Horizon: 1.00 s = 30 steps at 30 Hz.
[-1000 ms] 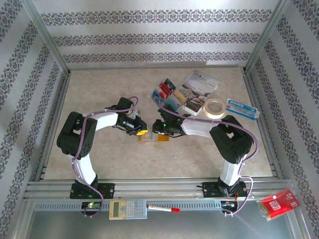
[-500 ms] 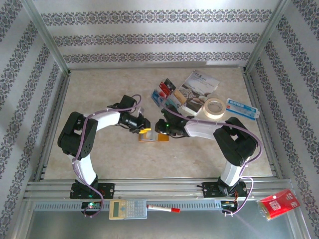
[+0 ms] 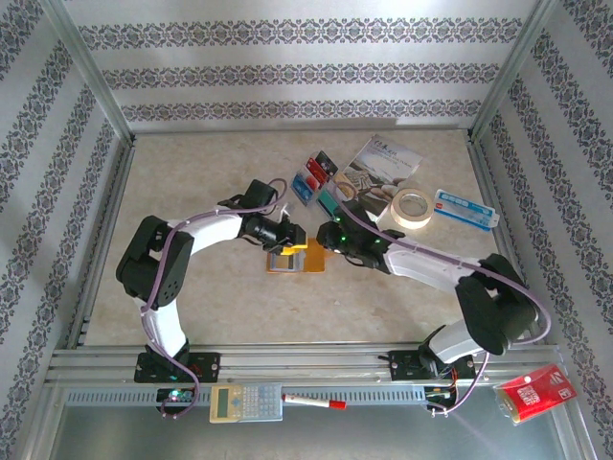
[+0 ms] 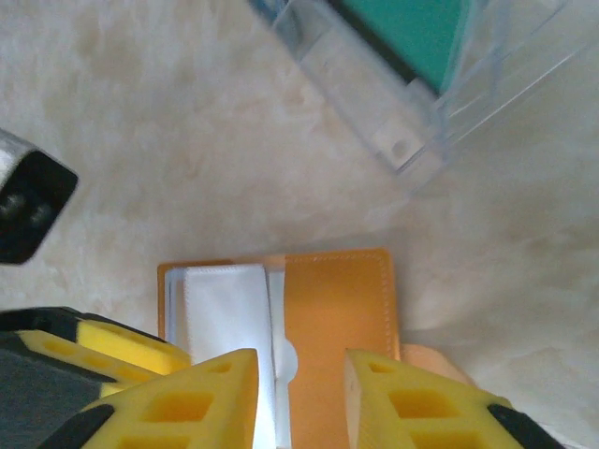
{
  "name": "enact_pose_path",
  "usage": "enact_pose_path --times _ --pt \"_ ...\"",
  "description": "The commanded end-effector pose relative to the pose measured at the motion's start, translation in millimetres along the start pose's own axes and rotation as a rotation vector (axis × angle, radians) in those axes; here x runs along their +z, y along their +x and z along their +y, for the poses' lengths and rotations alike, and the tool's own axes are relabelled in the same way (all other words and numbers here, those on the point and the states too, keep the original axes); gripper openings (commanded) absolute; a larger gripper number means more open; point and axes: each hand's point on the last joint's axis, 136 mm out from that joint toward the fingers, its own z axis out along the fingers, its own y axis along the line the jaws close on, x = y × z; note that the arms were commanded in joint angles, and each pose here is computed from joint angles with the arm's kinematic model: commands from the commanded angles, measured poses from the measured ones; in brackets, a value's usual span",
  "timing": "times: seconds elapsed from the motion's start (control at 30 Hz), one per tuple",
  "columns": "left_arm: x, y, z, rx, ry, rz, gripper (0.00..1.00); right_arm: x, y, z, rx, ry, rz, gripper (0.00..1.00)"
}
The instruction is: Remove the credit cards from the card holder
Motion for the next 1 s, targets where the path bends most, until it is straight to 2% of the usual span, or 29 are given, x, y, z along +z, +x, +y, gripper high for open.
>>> enact_pose_path --times 0.0,0.27,0.43,0.67,0.83,0.97 --pt "14 -5 -12 0.010 0.030 0.010 0.40 -8 -8 -20 0.018 0.058 -0.063 0.34" --pt "21 -12 -14 0.008 0.019 0.009 0.44 -13 -10 -17 0.013 0.041 -0.070 0.36" --pt "-2 -23 -7 0.018 -0.035 -0.066 0.44 -7 -6 -3 -0.024 0.006 -0.022 0.36" --pt "-42 -35 33 -0.084 -0.084 -0.178 0.44 22 15 31 -0.059 -0.074 0.100 0.35" --pt "-49 -27 54 -0.097 -0.174 -0.169 0.42 47 34 50 -0.032 -0.142 0.187 0.31" --pt "-47 -25 60 -0.107 -0.187 -0.162 0.35 63 44 50 -0.011 -0.153 0.237 0.27"
